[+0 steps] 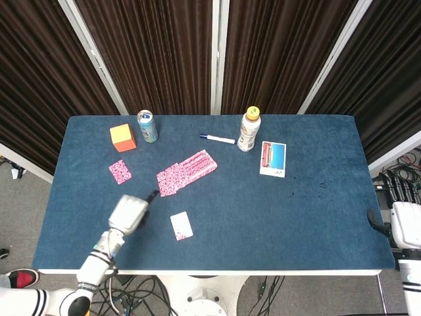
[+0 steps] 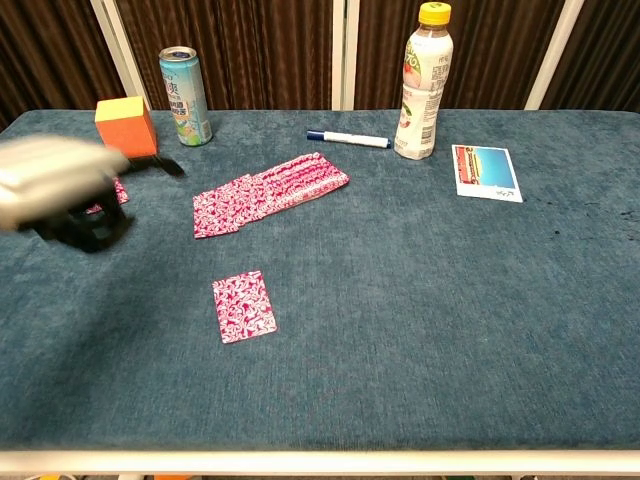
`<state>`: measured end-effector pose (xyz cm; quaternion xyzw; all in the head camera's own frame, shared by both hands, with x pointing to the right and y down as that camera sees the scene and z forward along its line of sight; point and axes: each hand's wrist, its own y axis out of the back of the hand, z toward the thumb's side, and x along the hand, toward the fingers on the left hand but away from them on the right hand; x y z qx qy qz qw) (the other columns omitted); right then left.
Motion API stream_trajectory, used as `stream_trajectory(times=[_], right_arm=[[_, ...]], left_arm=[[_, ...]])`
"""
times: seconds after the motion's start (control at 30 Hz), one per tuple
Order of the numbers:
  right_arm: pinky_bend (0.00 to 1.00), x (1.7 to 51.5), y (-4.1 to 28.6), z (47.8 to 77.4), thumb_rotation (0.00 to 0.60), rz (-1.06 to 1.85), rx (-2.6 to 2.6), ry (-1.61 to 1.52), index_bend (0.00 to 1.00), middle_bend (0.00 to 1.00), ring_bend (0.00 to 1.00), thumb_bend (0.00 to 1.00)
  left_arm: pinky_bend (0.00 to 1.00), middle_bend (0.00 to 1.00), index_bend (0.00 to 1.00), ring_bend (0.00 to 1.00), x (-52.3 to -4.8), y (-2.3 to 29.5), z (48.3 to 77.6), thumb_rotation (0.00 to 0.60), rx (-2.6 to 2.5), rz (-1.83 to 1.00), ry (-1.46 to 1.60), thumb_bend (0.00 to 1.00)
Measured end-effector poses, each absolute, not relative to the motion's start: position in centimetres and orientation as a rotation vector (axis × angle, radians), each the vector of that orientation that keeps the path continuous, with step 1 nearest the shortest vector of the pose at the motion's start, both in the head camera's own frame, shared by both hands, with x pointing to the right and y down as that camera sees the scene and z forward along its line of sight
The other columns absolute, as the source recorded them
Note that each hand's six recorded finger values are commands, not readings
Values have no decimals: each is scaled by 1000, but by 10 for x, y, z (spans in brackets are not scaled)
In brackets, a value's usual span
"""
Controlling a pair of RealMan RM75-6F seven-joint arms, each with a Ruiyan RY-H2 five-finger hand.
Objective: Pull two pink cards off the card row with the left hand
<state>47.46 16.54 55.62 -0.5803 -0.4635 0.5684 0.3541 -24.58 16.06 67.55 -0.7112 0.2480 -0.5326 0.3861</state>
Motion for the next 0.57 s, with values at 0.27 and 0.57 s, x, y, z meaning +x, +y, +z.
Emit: stream_trajectory(times=[0.27,0.57], right_arm=[[0,472,166,553,600,1440,-1494,-1201,0,0,0,302],[0,470,174,550,600,1434,-1489,-1209,0,0,0,301]], left_arm=[[317,249,155,135,-338,150,639,551,-1625,-1323,1078,305],[134,95,137,18,-401,173,616,382,-1555,-1409,1107,244]])
